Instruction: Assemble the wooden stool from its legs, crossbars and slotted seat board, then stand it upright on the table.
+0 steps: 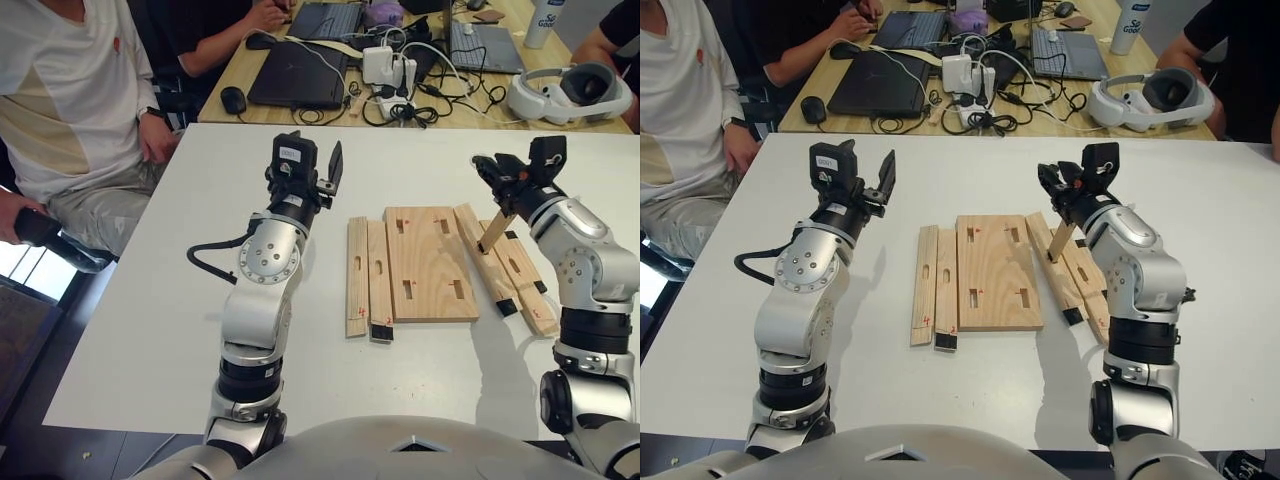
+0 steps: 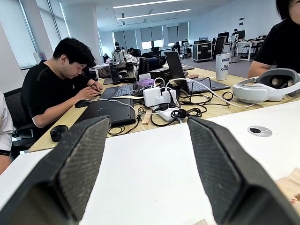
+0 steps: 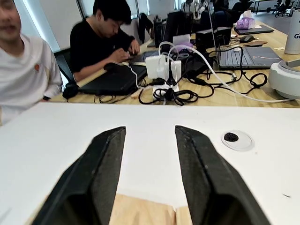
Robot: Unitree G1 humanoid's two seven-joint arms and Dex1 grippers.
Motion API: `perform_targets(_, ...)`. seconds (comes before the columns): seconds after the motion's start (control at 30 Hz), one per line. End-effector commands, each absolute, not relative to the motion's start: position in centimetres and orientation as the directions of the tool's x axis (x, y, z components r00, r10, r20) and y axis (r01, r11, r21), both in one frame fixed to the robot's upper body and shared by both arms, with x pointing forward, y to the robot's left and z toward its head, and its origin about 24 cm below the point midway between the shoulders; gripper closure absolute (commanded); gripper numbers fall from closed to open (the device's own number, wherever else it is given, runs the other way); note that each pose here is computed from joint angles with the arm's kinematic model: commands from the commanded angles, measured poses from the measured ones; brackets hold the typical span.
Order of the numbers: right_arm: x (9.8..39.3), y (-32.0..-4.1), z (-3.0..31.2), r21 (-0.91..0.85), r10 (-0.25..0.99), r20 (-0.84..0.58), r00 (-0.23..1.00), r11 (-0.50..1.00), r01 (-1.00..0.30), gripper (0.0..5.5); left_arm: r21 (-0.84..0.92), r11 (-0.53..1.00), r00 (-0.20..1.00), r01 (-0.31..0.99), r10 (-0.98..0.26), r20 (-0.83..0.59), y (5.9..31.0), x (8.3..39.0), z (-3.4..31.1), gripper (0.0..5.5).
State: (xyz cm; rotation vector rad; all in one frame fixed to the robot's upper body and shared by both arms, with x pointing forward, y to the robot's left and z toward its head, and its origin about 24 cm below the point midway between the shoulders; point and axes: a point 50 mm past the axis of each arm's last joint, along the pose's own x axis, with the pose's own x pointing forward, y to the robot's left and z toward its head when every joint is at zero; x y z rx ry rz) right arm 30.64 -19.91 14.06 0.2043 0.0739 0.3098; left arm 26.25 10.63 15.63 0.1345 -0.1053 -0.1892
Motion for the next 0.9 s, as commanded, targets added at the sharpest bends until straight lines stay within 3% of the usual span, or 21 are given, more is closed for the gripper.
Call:
perform_targets(0.03,30.5,-20.8,19.9,0.352,0.23,0.254,0.94,0.883,-0.311,3.54,0.146,0.974,0.976,0.176,-0.192,0.103,10.6,26.2,16.0,2.44)
perform_targets(0.13,30.2,-23.2,21.3,0.408,0.089,0.308,0.947,0.887,-0.216,3.54,0.143,0.976,0.978,0.165,-0.181,0.104,10.7,26.1,16.0,2.44)
perform_targets(0.23,29.6,-26.4,18.4,0.314,-0.099,0.146,0.984,0.948,0.049,3.54,0.14,0.978,0.979,0.158,-0.173,0.106,10.6,26.0,16.0,2.44)
perform_targets(0.37,28.1,-27.8,14.1,0.214,-0.225,-0.078,0.971,0.948,0.237,3.54,0.141,0.977,0.979,0.159,-0.174,0.103,10.6,25.9,15.9,2.44)
perform_targets(0.43,27.6,-25.7,12.0,0.266,-0.063,-0.226,0.972,0.956,0.124,3.54,0.142,0.977,0.979,0.162,-0.177,0.102,10.6,25.9,15.9,2.44)
perform_targets(0.5,26.8,-22.1,11.3,0.354,0.23,-0.282,0.931,0.927,-0.122,3.54,0.143,0.976,0.979,0.164,-0.179,0.101,10.6,25.9,15.9,2.44)
perform_targets(0.57,24.9,-18.5,11.9,0.428,0.541,-0.265,0.799,0.808,-0.405,3.54,0.144,0.975,0.978,0.167,-0.183,0.102,10.6,25.9,15.9,2.44)
perform_targets(0.63,23.6,-16.6,13.3,0.443,0.684,-0.195,0.703,0.701,-0.559,3.54,0.145,0.975,0.978,0.168,-0.183,0.101,10.6,25.9,16.0,2.44)
perform_targets(0.8,27.1,-18.8,17.1,0.373,0.432,-0.014,0.902,0.839,-0.396,3.54,0.142,0.974,0.976,0.176,-0.191,0.1,10.4,26.0,16.0,2.44)
perform_targets(0.9,28.5,-19.7,17.2,0.349,0.309,-0.031,0.951,0.894,-0.279,3.29,0.139,0.974,0.976,0.177,-0.192,0.1,10.2,25.9,15.9,2.44)
